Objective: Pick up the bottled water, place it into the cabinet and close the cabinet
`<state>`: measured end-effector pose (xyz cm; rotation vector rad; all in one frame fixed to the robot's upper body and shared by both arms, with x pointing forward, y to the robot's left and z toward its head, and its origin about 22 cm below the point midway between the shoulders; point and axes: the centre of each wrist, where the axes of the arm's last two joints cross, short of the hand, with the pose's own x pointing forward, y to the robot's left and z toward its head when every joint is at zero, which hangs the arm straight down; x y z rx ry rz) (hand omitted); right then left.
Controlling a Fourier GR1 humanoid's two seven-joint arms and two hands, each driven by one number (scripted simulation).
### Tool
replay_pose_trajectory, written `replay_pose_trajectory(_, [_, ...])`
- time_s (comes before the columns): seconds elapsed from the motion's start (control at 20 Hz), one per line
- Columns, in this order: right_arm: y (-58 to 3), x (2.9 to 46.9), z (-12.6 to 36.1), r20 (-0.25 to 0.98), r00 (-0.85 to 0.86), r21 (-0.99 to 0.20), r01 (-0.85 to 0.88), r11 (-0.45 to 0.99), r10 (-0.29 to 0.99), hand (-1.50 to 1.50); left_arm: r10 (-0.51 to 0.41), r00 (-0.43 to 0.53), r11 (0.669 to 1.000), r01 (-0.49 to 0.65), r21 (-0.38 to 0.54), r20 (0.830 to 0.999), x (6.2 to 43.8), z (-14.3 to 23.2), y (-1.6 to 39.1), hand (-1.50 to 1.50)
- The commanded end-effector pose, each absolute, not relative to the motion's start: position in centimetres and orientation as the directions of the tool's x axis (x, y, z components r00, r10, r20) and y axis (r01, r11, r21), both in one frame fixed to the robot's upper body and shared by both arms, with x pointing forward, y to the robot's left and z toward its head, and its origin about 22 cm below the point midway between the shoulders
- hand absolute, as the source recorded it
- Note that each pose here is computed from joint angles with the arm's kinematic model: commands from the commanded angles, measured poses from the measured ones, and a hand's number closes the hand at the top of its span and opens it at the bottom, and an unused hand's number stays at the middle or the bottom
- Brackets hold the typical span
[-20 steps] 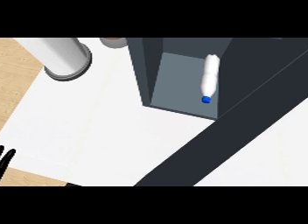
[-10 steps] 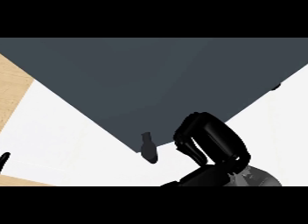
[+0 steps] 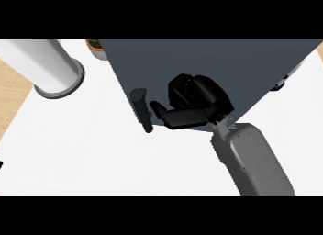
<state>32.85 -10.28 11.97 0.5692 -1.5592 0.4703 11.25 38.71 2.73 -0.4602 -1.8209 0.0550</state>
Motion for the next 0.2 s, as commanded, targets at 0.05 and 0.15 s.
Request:
replay_pose_trajectory(0.05, [-9.8, 38.0, 14.1, 0.997, -0.058, 0.018, -0.524, 0.851, -0.057, 1.50, 0.371, -0.266, 0.905, 0.321, -0.281, 0.890, 12.0, 3.4, 39.0, -1.50])
replay_pose_trajectory(0.15, [-9.4, 38.2, 14.0, 0.997, -0.061, 0.012, -0.522, 0.853, -0.052, 1.50, 0.385, -0.265, 0.900, 0.318, -0.296, 0.884, 12.3, 3.3, 37.6, -1.50])
